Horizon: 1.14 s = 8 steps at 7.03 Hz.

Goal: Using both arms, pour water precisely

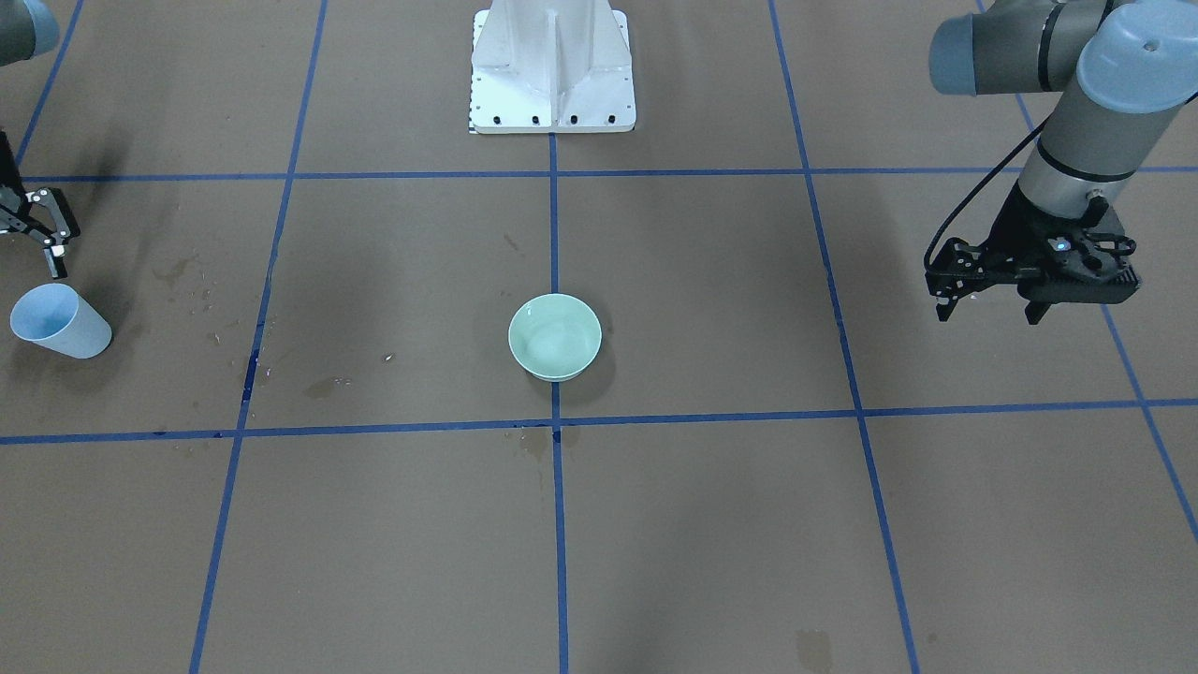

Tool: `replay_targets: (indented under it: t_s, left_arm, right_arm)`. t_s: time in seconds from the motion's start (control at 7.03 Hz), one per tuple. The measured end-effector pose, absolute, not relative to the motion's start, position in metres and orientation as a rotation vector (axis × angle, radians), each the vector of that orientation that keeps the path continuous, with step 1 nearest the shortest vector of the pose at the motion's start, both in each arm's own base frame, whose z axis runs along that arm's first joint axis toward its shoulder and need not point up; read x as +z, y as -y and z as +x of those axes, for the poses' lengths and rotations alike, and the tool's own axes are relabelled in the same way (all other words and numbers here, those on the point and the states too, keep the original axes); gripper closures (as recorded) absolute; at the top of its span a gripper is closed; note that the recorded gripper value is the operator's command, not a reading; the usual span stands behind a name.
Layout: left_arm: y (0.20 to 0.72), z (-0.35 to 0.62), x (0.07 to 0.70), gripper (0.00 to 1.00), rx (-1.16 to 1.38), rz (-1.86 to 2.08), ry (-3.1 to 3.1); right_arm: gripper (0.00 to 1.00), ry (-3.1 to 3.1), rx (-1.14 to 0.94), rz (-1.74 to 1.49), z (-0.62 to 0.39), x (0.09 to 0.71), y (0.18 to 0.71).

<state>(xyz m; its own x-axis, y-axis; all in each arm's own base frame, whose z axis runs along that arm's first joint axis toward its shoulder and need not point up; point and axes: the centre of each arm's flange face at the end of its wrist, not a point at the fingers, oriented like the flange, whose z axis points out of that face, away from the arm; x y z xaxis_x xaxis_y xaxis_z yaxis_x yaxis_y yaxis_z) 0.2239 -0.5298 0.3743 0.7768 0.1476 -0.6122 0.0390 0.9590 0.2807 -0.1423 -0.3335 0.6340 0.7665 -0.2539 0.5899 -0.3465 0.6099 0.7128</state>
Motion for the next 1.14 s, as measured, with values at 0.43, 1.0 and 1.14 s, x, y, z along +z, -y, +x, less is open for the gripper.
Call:
replay_targets:
  t_s: [0.43, 1.0, 1.14]
  left_arm:
    - [0.513, 0.290, 0.326, 0.00, 0.006, 0.263, -0.758]
    - [0.481, 0.411, 0.260, 0.00, -0.164, 0.191, -1.028]
    - [0.482, 0.444, 0.245, 0.00, -0.198, 0.155, -1.078]
  right_arm:
    - [0.00, 0.799, -0.070, 0.687, -0.038, 0.609, 0.427]
    - [0.00, 0.785, -0.174, 0.392, 0.027, 0.600, 0.495]
    - [0.00, 0.774, -0.184, 0.314, 0.028, 0.599, 0.507]
